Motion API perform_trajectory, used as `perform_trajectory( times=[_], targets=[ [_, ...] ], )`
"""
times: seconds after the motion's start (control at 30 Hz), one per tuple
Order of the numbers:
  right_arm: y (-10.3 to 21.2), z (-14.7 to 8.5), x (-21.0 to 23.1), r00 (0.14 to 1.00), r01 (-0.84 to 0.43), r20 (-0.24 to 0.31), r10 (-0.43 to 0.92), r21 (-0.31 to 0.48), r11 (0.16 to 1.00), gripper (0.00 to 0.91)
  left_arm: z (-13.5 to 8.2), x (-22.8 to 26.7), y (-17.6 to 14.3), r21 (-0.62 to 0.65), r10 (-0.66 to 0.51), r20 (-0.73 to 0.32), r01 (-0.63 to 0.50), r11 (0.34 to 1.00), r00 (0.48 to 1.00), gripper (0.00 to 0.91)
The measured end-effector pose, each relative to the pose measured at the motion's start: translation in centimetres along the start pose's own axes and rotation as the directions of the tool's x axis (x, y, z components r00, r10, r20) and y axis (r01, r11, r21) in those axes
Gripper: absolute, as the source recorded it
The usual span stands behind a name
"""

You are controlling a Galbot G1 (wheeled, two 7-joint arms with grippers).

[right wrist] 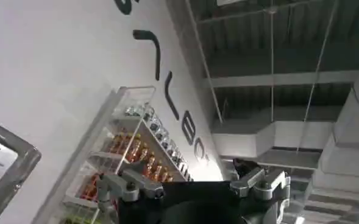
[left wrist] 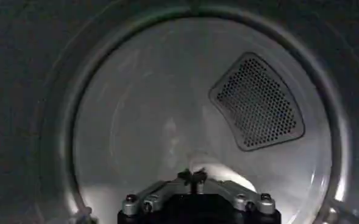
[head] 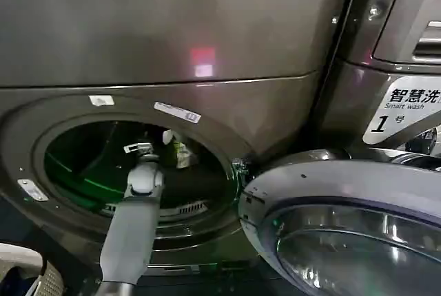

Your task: Grasp the clothes from the dryer.

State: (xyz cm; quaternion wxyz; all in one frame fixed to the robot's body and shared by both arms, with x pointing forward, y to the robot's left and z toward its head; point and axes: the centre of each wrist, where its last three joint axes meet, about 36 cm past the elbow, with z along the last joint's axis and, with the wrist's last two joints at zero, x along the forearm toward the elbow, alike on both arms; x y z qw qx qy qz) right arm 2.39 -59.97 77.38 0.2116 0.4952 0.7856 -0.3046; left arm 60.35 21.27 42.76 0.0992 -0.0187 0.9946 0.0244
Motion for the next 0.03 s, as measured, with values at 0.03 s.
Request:
perform_trajectory(
  times=[0.03],
  targets=[
    [-0.02,0.02,0.03,1.0,0.0,-0.001,0.0,0.0,1.0,0.907,0.0,-0.01,0.0,0.0,0.001,0.0,-0.001,1.0,1.0,0.0]
  ],
)
